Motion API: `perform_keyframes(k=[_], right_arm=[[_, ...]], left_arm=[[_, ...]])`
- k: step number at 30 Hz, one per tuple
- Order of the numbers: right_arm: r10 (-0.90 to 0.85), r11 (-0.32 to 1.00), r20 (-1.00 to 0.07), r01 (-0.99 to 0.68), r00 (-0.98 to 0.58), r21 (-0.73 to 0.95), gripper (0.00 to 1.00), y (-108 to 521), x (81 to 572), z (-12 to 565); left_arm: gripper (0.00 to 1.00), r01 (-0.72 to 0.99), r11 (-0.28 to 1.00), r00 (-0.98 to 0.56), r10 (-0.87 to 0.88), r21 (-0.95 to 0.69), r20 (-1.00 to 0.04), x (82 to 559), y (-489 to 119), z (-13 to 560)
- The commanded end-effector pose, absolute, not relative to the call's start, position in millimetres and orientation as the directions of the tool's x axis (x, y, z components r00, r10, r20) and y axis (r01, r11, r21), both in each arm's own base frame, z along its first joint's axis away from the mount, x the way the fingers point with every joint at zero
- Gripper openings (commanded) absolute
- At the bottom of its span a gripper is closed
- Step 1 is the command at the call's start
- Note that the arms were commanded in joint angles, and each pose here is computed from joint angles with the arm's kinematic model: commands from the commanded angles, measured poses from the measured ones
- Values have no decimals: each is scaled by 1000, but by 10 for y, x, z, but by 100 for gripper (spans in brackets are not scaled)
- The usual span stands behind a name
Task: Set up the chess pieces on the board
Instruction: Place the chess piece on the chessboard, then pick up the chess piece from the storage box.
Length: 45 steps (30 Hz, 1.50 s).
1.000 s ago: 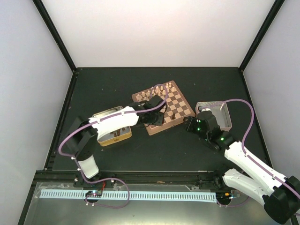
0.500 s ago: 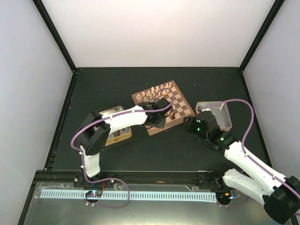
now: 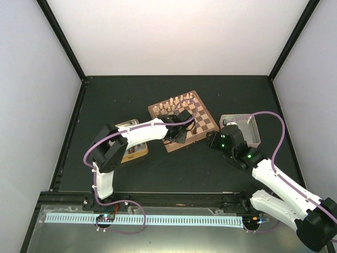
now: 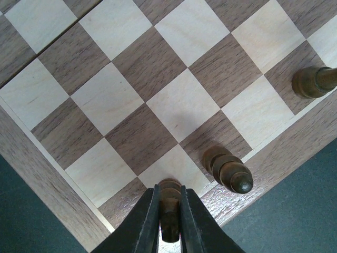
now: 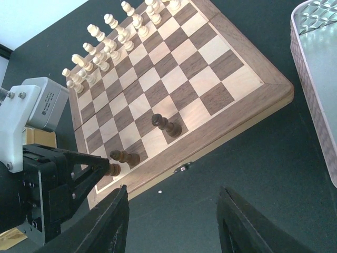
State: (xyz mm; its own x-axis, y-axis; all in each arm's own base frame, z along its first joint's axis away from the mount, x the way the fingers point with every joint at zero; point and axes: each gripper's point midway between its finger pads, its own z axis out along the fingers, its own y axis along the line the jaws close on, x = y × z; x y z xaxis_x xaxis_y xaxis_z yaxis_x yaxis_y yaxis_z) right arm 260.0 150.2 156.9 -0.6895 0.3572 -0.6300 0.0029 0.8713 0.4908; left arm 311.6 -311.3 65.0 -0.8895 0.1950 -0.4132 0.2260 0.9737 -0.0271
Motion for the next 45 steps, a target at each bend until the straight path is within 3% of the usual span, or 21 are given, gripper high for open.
perform_keyframes(k=[1, 16, 24, 31, 39, 45], right_arm=[[362, 879, -642, 17, -676, 477, 46, 1448, 2620, 1575], [360, 879, -640, 17, -678, 476, 46, 1441, 2600, 1579], [361, 878, -640, 15, -678, 479, 46, 1447, 2603, 1586], [360, 877, -639, 13, -679, 480, 46, 1454, 2601, 1589], [363, 875, -640, 11, -678, 485, 46, 1465, 2616, 1592], [356, 875, -629, 9, -692, 485, 46, 1508, 2634, 1559]], left_arm=[[14, 232, 972, -891, 202, -25, -407, 3152, -3150, 648], [15, 240, 968, -893, 191, -72, -408, 3182, -3214, 672], [33, 202, 976, -904, 152, -86, -398, 3194, -3130, 750], [38, 197, 970, -889, 115, -143, -444, 3207, -3048, 1137], [42, 73, 989, -845, -8, -130, -535, 3261, -2332, 1531], [48, -122, 978, -829, -193, -166, -525, 3204, -1477, 1364]])
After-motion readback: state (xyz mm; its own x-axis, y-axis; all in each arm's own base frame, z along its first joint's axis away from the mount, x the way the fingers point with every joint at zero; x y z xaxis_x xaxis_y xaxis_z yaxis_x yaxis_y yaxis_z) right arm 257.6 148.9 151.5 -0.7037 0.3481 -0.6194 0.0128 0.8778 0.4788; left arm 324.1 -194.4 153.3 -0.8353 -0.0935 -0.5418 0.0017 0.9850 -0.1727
